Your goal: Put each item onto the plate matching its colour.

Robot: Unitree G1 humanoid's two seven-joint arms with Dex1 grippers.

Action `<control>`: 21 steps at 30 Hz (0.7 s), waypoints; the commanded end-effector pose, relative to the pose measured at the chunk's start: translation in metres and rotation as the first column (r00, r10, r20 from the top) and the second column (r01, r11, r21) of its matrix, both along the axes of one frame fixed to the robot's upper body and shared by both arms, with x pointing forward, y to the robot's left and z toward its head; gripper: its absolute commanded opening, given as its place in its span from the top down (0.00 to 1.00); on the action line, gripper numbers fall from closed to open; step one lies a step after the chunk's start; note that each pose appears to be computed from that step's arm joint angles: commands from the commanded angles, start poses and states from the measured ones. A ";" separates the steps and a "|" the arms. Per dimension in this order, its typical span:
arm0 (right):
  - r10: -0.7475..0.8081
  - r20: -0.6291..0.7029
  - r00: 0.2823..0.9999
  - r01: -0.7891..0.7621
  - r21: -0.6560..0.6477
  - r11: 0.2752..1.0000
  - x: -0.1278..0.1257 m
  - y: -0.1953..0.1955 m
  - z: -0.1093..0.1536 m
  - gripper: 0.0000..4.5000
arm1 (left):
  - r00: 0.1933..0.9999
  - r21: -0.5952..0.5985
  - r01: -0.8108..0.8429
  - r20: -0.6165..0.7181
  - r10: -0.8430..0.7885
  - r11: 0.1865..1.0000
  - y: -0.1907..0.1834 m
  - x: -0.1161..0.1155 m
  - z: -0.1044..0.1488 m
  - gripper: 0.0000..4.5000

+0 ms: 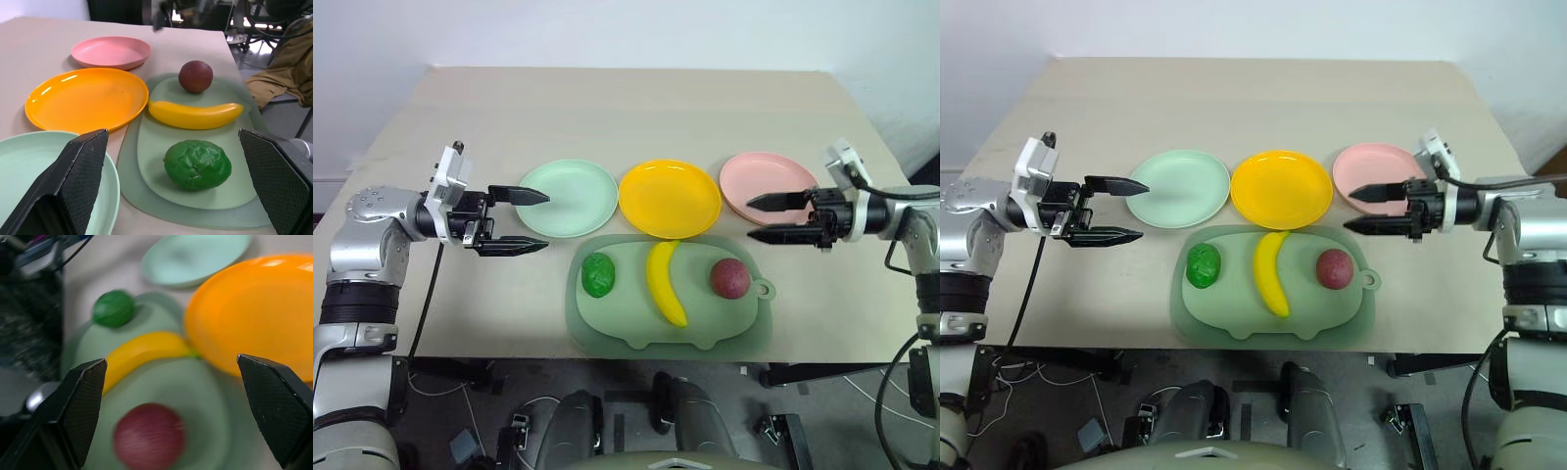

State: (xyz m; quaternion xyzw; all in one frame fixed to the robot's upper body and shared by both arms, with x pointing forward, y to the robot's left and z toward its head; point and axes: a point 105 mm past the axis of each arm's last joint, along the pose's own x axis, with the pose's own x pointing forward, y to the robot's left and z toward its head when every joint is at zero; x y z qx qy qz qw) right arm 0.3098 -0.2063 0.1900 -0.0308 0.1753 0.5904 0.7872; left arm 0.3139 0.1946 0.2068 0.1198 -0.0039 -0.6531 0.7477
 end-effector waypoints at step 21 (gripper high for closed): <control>0.078 0.133 0.988 -0.057 -0.152 0.987 -0.008 0.029 -0.049 0.00 | 0.999 0.023 0.022 0.035 -0.022 1.000 -0.001 -0.003 0.015 0.01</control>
